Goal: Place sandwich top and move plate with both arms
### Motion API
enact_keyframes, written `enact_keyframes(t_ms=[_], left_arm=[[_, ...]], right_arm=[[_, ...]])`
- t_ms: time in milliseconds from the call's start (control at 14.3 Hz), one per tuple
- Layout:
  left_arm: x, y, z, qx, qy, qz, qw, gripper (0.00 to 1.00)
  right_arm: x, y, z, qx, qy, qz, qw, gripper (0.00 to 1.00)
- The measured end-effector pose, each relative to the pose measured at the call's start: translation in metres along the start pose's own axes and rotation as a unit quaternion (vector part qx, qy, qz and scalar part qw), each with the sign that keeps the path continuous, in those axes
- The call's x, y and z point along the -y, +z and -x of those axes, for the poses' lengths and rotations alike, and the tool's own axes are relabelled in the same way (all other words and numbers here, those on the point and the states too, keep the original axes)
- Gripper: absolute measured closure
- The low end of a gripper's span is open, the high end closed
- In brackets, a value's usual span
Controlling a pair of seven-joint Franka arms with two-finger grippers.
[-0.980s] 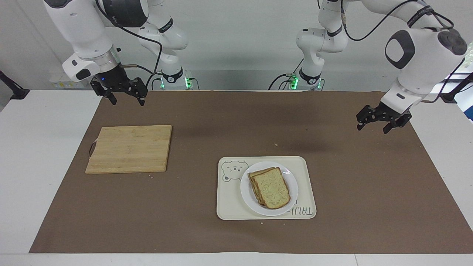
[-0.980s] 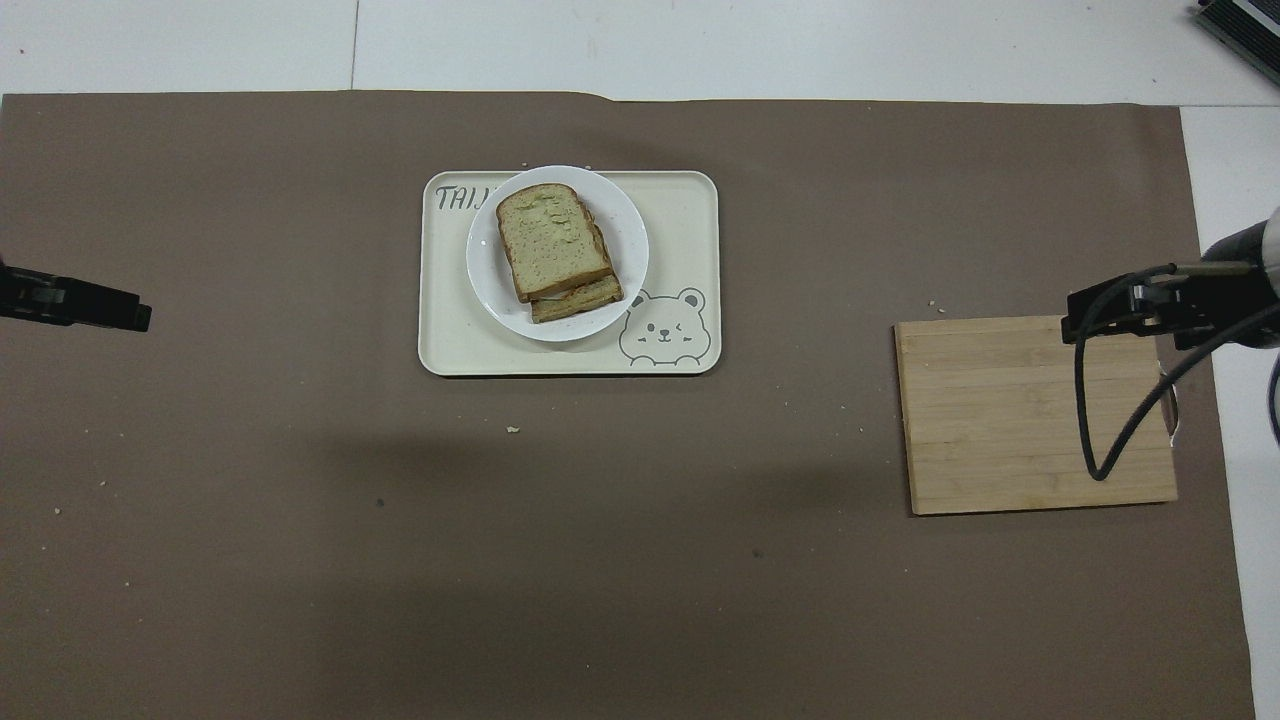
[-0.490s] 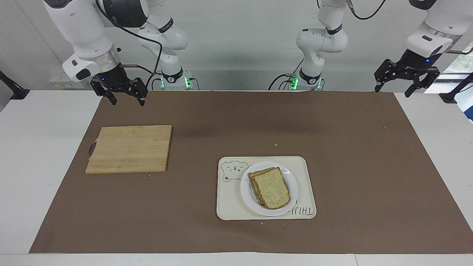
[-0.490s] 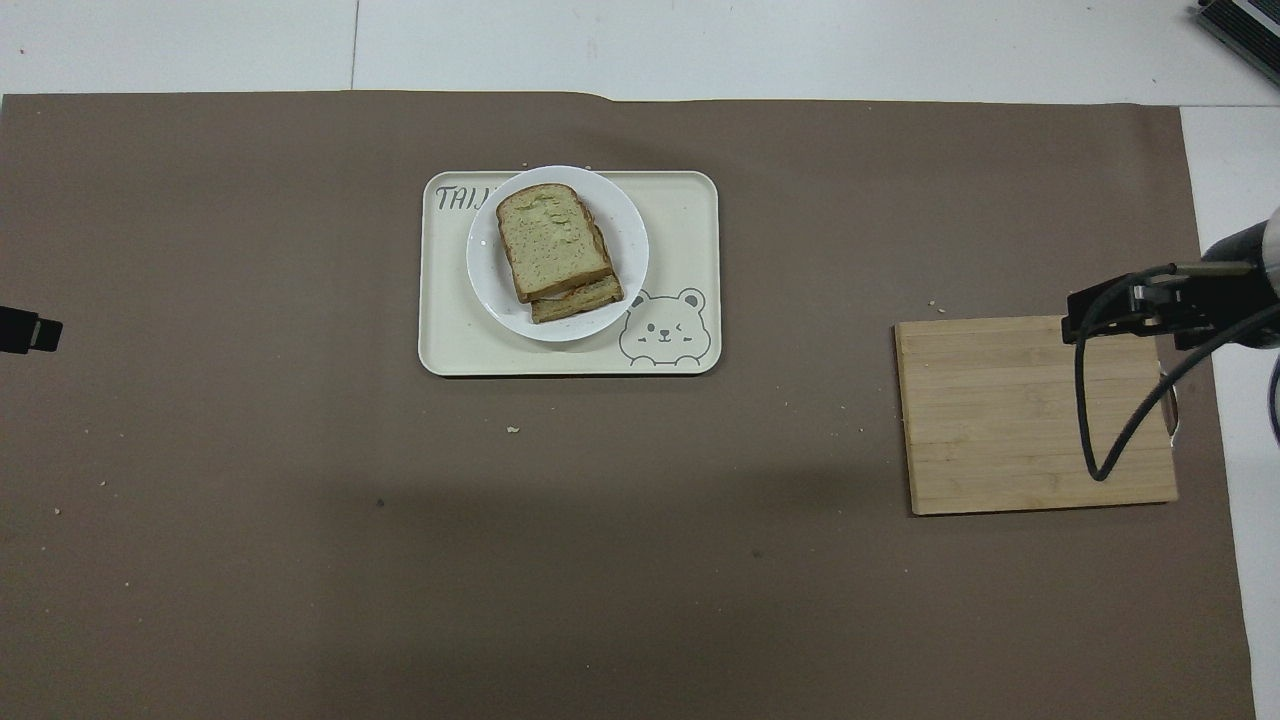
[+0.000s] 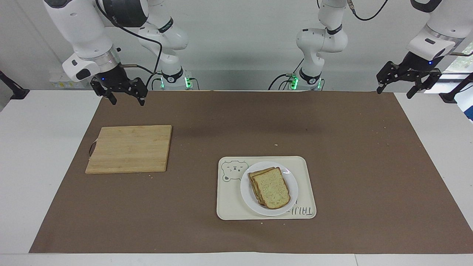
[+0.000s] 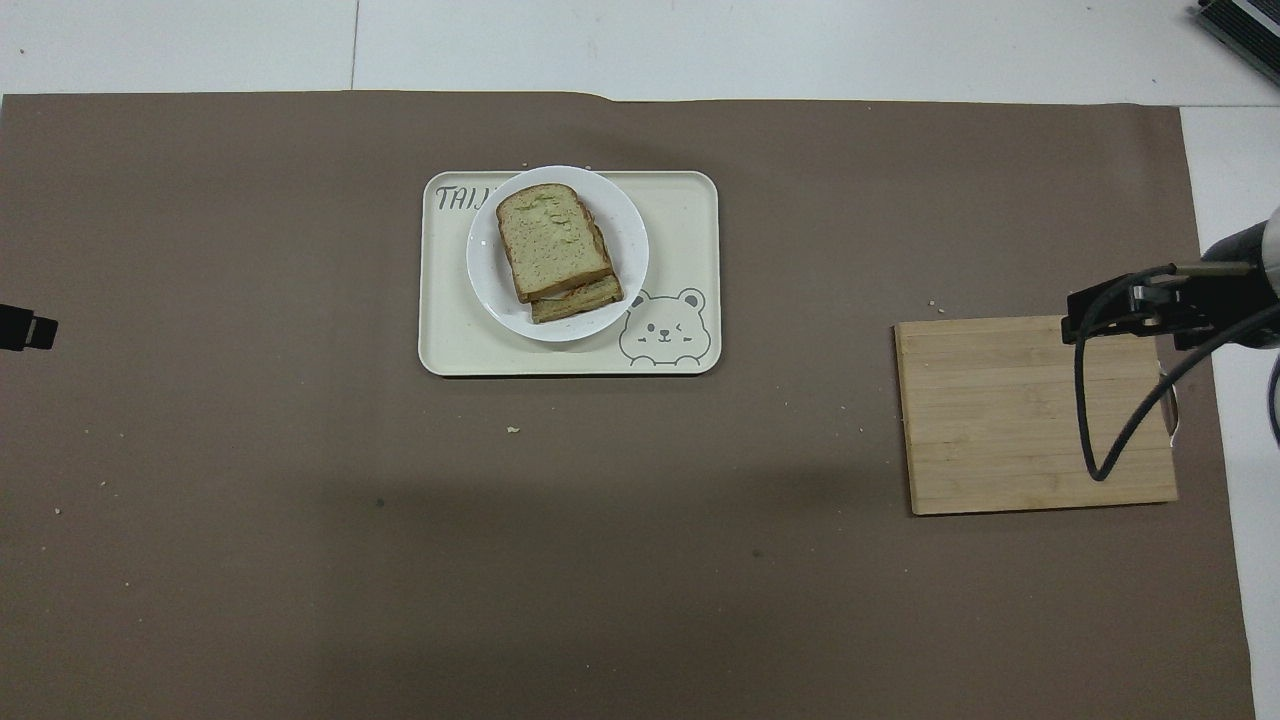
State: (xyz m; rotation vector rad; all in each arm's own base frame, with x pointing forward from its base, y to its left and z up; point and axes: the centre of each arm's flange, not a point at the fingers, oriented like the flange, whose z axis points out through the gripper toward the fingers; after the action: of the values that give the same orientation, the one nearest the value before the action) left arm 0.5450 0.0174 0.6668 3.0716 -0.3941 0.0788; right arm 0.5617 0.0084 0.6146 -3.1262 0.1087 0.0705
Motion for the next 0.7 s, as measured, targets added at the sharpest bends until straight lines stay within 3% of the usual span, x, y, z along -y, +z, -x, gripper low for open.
enact_keyframes(t_ms=[700], left_arm=[[0.013,-0.001,0.005,0.001,-0.011,-0.001,1.0,0.0]], right_arm=[[0.0,0.0,0.0,0.0,0.0,0.0,1.0,0.0]])
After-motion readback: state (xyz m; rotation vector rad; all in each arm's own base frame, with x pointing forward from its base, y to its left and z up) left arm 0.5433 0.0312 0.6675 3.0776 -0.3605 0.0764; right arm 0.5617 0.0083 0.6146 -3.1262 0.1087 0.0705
